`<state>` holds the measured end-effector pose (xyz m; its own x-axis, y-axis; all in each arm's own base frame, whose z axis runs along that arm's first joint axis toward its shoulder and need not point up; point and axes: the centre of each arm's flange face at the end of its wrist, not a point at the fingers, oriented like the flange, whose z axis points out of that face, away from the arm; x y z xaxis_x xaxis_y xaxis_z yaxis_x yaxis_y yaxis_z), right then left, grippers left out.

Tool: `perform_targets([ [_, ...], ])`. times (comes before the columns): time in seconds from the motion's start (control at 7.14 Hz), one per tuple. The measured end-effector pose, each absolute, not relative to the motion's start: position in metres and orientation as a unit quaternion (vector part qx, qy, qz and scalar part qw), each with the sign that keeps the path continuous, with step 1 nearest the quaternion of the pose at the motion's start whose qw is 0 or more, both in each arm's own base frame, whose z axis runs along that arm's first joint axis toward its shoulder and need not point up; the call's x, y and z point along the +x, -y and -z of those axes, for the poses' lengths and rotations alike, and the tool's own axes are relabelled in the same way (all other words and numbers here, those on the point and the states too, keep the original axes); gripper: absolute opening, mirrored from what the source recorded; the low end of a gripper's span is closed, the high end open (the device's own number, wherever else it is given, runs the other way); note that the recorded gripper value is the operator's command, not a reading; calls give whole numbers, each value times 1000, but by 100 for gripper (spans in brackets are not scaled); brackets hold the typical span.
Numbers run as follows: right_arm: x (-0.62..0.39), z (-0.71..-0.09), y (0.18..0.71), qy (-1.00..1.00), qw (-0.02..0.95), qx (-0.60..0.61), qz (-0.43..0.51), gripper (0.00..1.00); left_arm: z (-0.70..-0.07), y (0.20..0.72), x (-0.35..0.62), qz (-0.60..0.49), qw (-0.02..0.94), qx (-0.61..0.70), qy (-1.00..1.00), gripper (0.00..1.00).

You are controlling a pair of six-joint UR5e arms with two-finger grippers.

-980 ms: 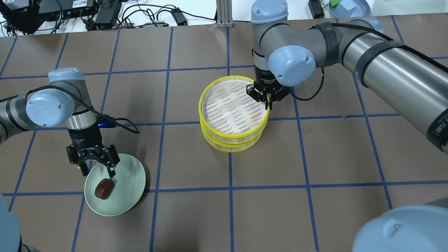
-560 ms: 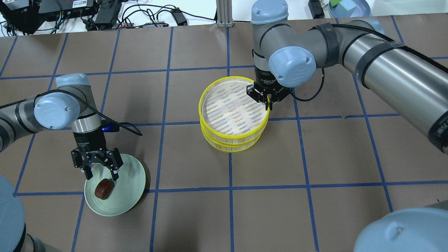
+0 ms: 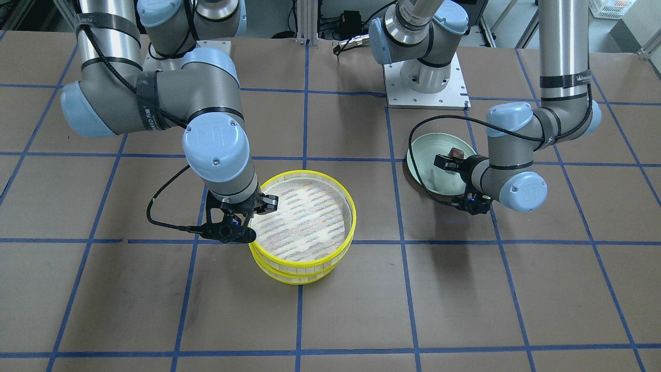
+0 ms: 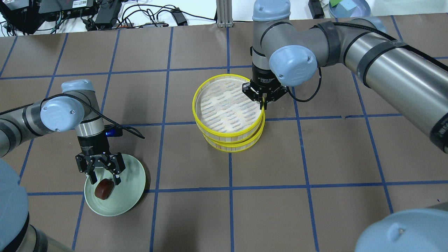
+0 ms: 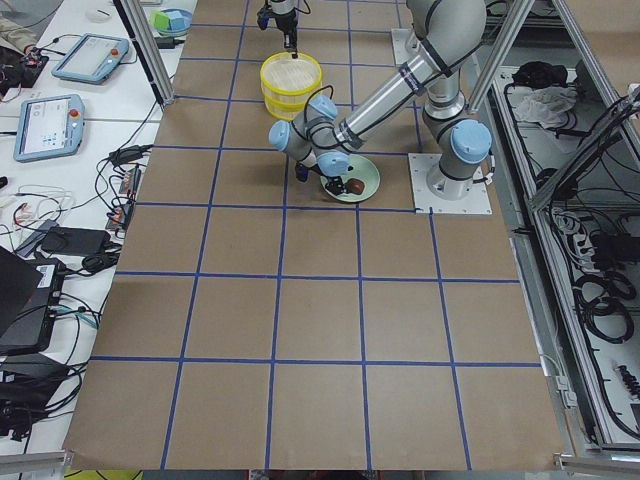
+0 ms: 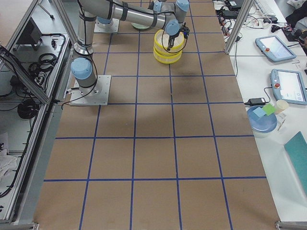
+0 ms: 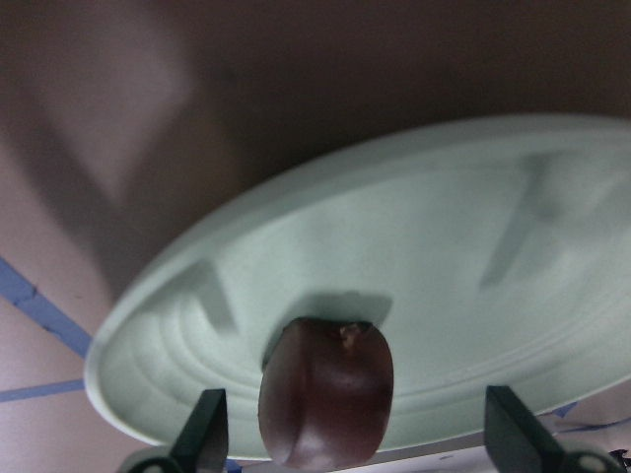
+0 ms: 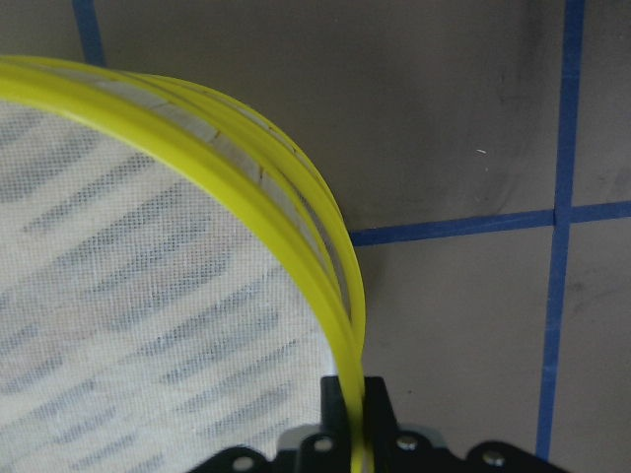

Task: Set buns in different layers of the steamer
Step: 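Lower left gripper onto the brown bun and grasp it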

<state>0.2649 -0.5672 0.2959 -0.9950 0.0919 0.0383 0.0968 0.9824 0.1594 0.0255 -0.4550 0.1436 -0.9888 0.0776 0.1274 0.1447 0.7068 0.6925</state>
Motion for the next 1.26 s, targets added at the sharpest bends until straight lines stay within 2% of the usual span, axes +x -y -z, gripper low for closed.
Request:
perform_targets([
  [0.14, 264, -295, 568, 996, 22, -47, 79, 0, -142, 455, 26, 380, 44, -61, 922, 72],
  [0.56, 259, -294, 570, 995, 44, -48, 71, 0, -142, 454, 27, 382, 40, -63, 921, 73],
  [0.7, 260, -292, 570, 995, 45, -48, 72, 0, -142, 454, 27, 383, 40, -63, 921, 66],
  [0.84, 261, -289, 570, 995, 45, -48, 74, 0, -141, 453, 28, 385, 36, -65, 920, 32],
  [0.98, 262, -287, 569, 995, 46, -47, 76, 0, -140, 452, 29, 389, 30, -67, 918, 7],
  [1.12, 263, -285, 569, 995, 46, -46, 78, 0, -141, 452, 31, 392, 20, -72, 917, 0],
  [1.26, 264, -285, 568, 995, 46, -46, 79, 0, -142, 452, 33, 393, 8, -76, 916, 0],
])
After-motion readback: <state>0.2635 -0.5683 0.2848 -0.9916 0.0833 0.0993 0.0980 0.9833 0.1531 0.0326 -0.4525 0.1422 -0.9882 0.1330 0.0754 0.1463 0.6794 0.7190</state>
